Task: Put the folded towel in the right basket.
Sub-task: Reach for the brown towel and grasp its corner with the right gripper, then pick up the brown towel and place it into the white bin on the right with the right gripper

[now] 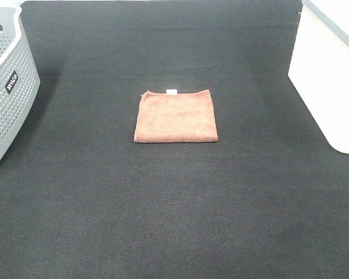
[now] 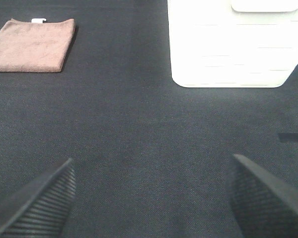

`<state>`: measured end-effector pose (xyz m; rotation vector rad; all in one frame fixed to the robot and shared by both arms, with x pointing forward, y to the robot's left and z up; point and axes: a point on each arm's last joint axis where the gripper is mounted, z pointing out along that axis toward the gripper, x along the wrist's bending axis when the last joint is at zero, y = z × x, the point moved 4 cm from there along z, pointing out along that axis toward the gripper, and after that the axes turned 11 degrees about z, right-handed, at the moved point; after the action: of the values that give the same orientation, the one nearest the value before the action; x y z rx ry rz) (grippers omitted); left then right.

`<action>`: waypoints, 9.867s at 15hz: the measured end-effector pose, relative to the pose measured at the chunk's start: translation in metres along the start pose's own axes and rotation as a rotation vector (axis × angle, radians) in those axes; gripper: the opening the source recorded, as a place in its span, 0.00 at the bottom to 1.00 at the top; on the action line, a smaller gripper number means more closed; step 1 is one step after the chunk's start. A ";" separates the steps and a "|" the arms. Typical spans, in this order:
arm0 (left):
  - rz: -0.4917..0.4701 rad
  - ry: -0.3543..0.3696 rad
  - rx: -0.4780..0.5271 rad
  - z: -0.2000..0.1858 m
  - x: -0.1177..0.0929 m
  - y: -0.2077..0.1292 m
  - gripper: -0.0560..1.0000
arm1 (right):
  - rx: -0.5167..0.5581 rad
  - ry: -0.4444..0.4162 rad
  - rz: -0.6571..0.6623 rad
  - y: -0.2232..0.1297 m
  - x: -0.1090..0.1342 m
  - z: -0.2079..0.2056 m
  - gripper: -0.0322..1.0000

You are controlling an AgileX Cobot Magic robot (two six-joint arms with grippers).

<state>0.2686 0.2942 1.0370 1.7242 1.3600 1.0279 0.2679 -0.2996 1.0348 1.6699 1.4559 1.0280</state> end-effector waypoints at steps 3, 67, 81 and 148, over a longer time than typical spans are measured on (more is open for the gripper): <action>0.000 0.000 0.000 0.000 0.000 0.000 0.88 | 0.000 0.000 0.000 0.000 0.000 0.000 0.79; 0.000 0.000 0.000 0.000 0.000 0.000 0.88 | 0.080 0.068 0.015 0.091 0.025 0.093 0.76; 0.000 0.000 0.000 0.000 0.000 0.000 0.88 | 0.607 0.337 -0.106 0.142 0.141 0.298 0.75; 0.000 0.000 0.000 0.000 0.000 0.000 0.88 | 0.343 -0.095 -0.036 0.313 -0.020 0.299 0.05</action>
<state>0.2686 0.2942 1.0370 1.7242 1.3600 1.0279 0.6737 -0.3619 1.1732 1.8933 1.6623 0.6959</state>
